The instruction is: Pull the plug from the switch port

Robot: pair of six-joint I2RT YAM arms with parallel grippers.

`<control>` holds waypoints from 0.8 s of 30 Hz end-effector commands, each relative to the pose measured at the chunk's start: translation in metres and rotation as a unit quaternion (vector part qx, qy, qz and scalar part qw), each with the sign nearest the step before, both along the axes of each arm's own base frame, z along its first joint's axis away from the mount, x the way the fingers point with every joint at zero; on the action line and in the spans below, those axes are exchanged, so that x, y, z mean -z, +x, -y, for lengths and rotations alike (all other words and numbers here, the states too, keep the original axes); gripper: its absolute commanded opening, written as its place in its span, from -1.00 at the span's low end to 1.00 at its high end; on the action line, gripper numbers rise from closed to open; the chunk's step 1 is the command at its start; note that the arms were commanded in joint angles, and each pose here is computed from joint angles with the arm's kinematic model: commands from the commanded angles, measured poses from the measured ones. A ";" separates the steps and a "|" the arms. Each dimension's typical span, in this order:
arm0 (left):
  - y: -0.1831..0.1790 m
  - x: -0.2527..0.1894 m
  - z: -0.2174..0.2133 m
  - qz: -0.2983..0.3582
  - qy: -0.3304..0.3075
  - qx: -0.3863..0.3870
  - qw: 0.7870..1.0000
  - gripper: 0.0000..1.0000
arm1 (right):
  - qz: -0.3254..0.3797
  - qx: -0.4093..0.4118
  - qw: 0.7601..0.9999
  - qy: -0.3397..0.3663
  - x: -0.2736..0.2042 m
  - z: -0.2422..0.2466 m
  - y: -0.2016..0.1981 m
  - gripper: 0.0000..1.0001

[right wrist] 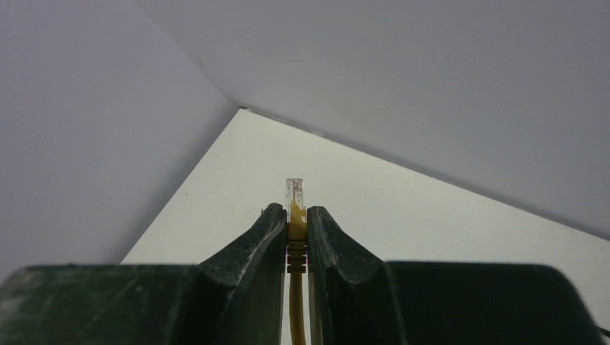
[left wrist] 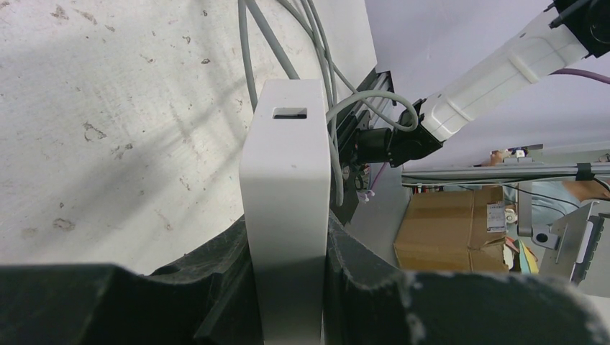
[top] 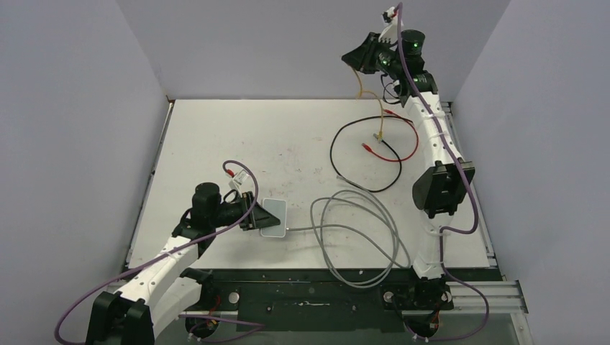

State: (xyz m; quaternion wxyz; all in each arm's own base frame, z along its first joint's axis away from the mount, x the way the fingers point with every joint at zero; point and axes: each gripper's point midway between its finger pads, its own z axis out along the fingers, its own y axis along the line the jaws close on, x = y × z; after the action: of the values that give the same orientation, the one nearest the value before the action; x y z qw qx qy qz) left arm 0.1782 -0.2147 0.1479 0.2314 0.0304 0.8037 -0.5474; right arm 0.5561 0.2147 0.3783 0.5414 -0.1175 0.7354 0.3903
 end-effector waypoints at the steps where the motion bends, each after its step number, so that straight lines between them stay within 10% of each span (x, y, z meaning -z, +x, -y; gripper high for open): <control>1: 0.004 -0.014 0.003 0.033 -0.011 0.012 0.999 -1.00 | 0.058 0.049 0.997 0.028 -0.026 0.032 0.037 -0.89; 24: 0.006 -0.007 0.003 0.022 -0.007 0.007 1.000 -1.00 | -0.130 0.030 0.990 -0.042 0.179 0.023 0.061 -0.85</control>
State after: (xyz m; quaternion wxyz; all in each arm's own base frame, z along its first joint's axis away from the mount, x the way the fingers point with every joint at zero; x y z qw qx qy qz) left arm 0.1789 -0.2149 0.1433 0.2231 0.0256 0.8077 -0.5451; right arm 0.6304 0.1594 0.2062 0.4620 -0.0303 0.8193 0.3383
